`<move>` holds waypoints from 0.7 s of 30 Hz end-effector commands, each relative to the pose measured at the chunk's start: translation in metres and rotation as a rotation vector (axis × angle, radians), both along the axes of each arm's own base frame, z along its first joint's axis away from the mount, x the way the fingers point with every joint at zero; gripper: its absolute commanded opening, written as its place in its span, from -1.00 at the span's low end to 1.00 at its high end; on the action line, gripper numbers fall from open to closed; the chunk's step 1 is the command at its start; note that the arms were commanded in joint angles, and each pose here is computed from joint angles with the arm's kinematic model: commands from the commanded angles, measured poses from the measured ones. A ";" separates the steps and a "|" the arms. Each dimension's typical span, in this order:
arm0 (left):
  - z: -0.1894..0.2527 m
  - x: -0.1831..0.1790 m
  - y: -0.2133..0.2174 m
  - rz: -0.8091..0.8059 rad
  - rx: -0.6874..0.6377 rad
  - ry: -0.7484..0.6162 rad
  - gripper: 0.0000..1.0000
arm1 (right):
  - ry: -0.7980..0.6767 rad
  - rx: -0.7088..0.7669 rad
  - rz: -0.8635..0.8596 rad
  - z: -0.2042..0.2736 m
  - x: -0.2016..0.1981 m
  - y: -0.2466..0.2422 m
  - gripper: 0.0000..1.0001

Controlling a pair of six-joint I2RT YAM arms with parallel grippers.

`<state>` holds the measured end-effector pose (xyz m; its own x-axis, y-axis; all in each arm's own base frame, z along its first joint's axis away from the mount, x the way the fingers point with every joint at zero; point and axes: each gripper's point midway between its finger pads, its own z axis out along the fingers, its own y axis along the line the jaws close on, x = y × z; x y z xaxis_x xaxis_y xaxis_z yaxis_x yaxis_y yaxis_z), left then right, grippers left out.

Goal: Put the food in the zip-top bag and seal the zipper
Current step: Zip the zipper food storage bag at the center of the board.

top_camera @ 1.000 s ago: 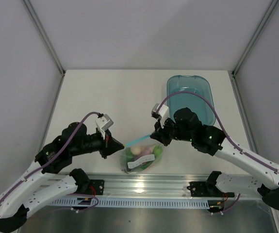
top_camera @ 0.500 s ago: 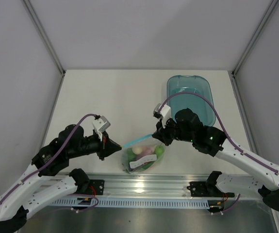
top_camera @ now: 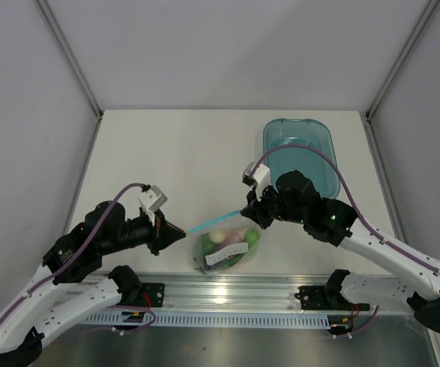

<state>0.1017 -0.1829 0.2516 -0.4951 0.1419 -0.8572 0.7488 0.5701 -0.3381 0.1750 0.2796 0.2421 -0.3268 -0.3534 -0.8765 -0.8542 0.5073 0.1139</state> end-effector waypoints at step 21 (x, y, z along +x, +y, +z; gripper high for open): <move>0.014 -0.006 0.024 0.068 -0.008 -0.033 -0.99 | 0.004 -0.015 -0.068 -0.003 0.006 -0.014 -1.00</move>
<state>0.0959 -0.1672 0.2523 -0.4911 0.1328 -0.8609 0.7307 0.6008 -0.3241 0.1740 0.2783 0.2420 -0.3433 -0.3440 -0.8740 -0.8463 0.5169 0.1289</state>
